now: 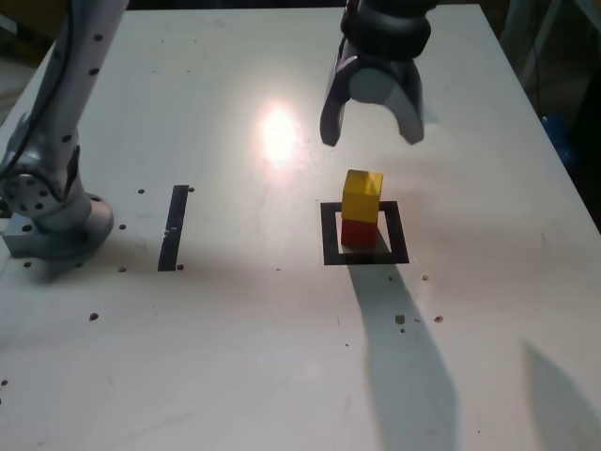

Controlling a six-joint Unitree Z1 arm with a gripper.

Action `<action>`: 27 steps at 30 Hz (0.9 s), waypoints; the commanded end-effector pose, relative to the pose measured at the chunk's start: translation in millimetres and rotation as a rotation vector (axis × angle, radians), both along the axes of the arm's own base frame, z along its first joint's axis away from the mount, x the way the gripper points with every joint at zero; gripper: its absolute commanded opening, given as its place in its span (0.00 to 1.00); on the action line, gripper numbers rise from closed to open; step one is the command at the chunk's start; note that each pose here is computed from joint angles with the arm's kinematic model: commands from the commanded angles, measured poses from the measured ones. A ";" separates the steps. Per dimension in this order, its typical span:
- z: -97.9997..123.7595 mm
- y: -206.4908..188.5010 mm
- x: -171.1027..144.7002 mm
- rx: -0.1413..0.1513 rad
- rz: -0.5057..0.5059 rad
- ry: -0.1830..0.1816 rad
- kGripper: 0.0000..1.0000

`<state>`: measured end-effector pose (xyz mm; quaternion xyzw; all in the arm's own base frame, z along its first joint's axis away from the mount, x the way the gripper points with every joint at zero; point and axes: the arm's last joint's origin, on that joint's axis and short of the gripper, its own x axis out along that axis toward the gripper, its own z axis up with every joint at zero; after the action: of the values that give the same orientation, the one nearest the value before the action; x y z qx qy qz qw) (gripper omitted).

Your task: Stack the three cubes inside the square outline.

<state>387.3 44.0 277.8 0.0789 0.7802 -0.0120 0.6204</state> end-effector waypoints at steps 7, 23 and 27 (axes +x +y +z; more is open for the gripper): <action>-6.8 80.2 20.5 -0.003 0.137 -0.033 0.99; -31.8 199.4 28.3 -0.034 0.356 -0.111 0.98; -42.9 212.9 31.3 -0.037 0.373 -0.114 0.95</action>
<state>419.0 255.6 236.3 -0.0758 0.7417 0.0952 0.6596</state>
